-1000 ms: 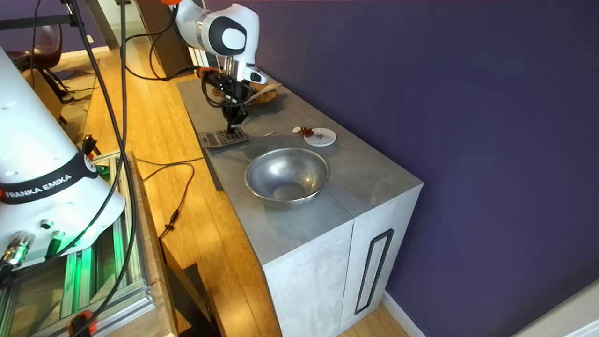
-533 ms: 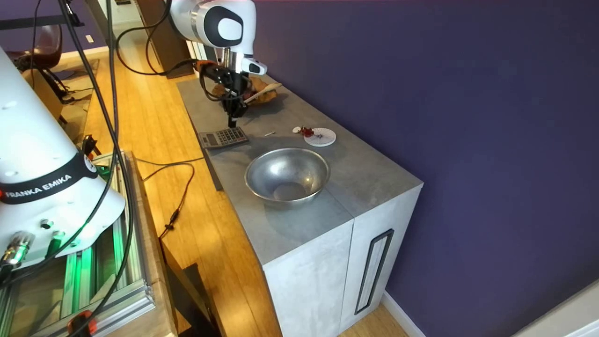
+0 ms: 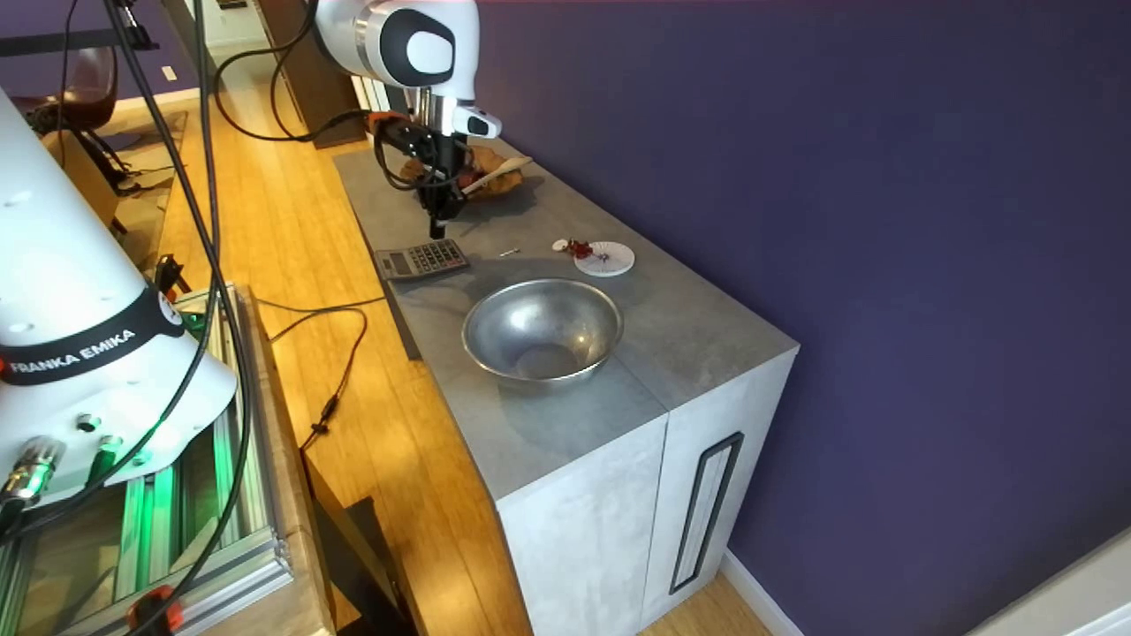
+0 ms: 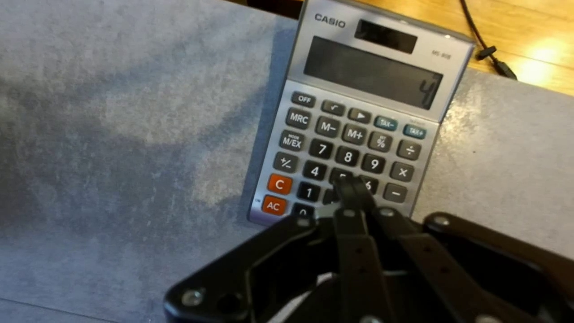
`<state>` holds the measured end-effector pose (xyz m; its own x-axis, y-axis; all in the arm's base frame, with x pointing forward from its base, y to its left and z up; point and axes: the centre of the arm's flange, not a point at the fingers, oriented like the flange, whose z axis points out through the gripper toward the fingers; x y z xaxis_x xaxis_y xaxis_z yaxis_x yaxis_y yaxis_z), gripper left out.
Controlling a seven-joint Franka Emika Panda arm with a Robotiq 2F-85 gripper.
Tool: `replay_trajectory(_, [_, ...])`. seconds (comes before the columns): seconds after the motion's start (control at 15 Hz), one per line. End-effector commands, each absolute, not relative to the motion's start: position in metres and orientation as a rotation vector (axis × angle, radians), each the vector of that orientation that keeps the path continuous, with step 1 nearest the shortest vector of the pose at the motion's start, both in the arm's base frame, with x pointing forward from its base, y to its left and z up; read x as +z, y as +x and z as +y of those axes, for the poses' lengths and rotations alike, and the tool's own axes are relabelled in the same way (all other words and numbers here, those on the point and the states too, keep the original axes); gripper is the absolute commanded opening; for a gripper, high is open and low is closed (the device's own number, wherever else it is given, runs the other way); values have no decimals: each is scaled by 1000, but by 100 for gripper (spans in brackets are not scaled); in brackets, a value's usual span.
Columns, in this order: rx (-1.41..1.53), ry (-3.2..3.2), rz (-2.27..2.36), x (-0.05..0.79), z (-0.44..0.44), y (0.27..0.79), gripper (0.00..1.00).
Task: Press the formula 1 + 1 = on the calculator
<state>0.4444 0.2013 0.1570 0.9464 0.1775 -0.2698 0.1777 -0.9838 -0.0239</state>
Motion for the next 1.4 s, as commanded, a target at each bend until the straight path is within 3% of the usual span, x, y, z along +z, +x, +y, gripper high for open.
replay_trajectory(0.0, [-404,3124,333,156,209,446,0])
replay_trajectory(1.33, [-469,3092,398,127,215,463,0])
